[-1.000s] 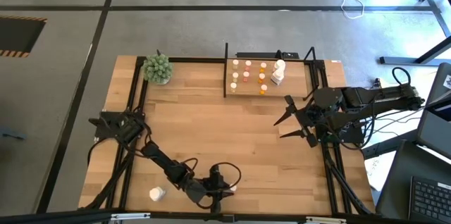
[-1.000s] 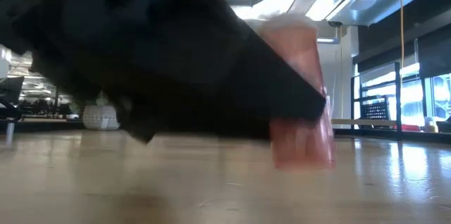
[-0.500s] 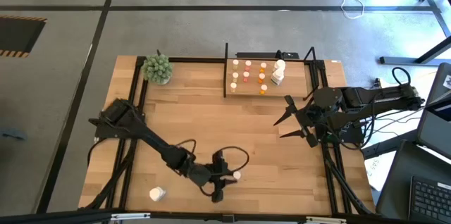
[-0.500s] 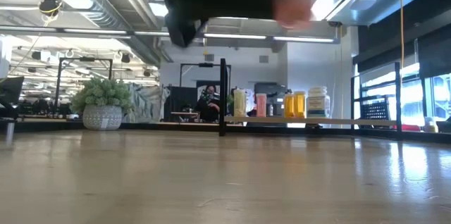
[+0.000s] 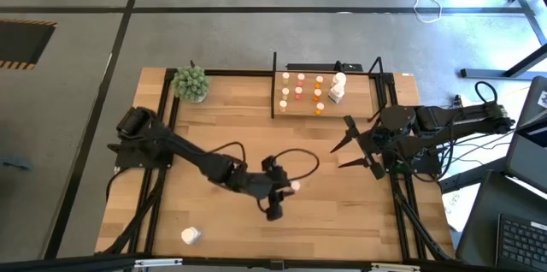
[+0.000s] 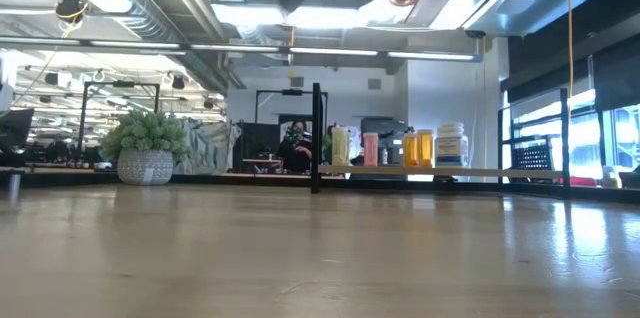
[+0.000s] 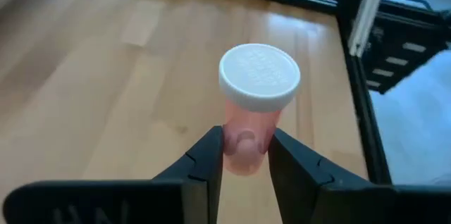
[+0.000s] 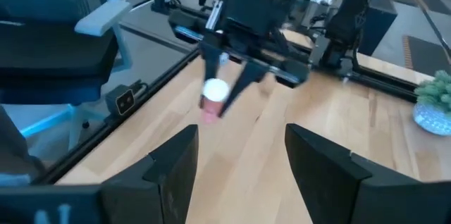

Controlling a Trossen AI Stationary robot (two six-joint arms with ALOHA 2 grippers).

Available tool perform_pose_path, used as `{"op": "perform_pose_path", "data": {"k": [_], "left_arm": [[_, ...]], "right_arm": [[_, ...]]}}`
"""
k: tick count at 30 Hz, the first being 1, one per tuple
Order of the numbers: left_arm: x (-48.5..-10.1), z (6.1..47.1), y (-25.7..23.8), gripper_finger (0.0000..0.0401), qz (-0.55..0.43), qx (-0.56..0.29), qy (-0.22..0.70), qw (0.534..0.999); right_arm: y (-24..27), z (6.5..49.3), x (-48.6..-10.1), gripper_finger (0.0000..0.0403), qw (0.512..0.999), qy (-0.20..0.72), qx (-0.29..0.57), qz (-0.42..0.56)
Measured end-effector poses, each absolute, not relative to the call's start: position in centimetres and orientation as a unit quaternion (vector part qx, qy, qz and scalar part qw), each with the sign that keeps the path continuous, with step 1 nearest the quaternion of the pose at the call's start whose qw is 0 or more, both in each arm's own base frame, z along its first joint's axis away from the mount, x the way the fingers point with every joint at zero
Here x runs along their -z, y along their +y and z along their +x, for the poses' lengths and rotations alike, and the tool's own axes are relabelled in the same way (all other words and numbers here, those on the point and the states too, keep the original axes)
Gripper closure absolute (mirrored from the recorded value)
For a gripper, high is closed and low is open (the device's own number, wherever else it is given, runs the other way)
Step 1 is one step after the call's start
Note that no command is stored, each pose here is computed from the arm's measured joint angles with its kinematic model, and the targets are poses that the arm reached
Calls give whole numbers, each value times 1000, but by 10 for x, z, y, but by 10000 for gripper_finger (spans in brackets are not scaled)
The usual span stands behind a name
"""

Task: Pick and place medicine bottles onto shelf by color
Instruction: Put the pink pill bottle on the shelf aligned with the other pink pill bottles

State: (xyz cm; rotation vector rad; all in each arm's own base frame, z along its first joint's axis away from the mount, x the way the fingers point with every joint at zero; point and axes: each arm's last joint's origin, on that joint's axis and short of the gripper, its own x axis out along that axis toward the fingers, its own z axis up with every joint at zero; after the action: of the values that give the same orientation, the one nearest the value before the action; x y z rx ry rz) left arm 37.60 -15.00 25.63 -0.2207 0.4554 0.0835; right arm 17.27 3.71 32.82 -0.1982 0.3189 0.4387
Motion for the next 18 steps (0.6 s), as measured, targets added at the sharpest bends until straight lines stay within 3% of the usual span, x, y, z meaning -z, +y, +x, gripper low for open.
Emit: {"op": "perform_pose_path", "data": {"k": [8,18], "left_arm": [[-278,389,-126,311,-109,-75,216,967],[-275,394,-105,311,-95,-105,235,962]], "right_arm": [[39,179,-327,187,960,169,-219,-40],[31,204,-307,187,956,223,-188,-37]]}}
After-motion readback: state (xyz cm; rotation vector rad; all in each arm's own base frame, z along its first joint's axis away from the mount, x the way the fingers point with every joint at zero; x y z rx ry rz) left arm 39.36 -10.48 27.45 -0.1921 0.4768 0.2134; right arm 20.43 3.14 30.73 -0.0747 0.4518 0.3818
